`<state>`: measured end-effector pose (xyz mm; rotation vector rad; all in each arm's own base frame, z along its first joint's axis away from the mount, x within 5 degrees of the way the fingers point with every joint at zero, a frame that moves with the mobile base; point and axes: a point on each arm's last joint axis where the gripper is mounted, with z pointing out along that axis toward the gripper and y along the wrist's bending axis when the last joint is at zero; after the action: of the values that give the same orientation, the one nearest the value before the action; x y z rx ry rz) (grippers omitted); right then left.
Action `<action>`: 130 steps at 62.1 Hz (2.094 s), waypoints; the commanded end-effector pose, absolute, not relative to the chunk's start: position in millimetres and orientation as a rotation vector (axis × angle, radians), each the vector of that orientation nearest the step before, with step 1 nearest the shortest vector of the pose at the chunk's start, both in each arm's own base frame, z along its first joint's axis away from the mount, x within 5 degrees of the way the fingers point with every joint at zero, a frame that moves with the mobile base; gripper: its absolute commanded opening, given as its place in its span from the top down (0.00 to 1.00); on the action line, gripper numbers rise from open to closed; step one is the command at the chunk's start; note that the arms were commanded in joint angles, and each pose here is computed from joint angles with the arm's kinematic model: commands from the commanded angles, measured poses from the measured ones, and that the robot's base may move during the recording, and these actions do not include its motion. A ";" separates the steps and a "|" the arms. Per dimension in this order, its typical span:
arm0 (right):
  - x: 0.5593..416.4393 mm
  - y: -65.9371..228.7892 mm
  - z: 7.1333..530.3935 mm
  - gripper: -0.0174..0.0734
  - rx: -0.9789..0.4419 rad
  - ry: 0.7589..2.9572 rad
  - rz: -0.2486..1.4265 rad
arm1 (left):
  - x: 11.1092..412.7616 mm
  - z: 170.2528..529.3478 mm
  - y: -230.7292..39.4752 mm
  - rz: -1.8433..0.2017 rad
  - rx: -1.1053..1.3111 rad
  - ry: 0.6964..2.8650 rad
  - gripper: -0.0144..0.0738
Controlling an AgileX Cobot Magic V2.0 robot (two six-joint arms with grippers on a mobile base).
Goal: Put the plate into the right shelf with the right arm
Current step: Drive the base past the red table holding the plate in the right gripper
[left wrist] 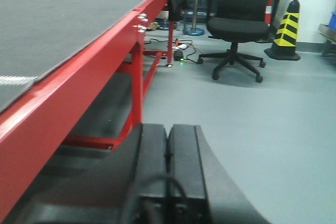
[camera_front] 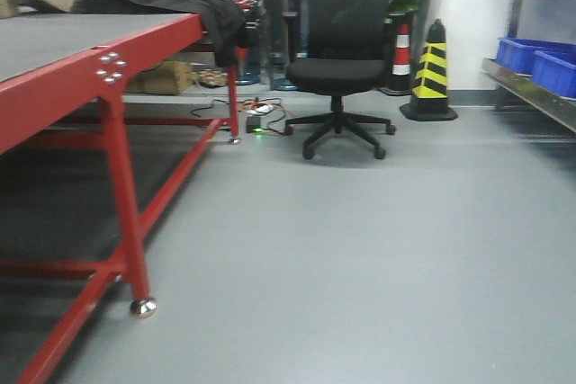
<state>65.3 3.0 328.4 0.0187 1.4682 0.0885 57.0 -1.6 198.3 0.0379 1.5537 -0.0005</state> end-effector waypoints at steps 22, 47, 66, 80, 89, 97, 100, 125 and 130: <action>63.2 1.9 345.5 0.75 0.015 1.352 0.067 | 56.2 203.5 -0.6 -0.005 0.016 1.465 0.98; 63.2 1.9 345.5 0.75 0.015 1.352 0.067 | 56.2 203.5 -0.6 -0.005 0.016 1.465 0.98; 63.2 1.9 345.5 0.75 0.015 1.352 0.067 | 56.2 203.5 -0.6 -0.005 0.016 1.465 0.98; 63.2 1.9 345.5 0.75 0.015 1.352 0.067 | 56.2 203.5 -0.6 -0.005 0.016 1.465 0.98; 63.2 1.9 345.5 0.75 0.015 1.352 0.067 | 56.2 203.5 -0.6 -0.005 0.016 1.465 0.98; 63.2 1.9 345.5 0.75 0.015 1.352 0.067 | 56.2 203.5 -0.6 -0.005 0.016 1.465 0.98; 63.2 1.9 345.5 0.75 0.015 1.352 0.067 | 56.2 203.5 -0.6 -0.005 0.016 1.465 0.98; 63.2 1.9 345.5 0.75 0.015 1.352 0.067 | 56.2 203.5 -0.6 -0.005 0.016 1.465 0.98; 63.2 1.9 345.5 0.75 0.015 1.352 0.067 | 56.2 203.5 -0.6 -0.005 0.016 1.465 0.98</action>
<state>65.3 3.0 328.4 0.0187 1.4682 0.0885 57.0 -1.6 198.3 0.0379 1.5537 -0.0005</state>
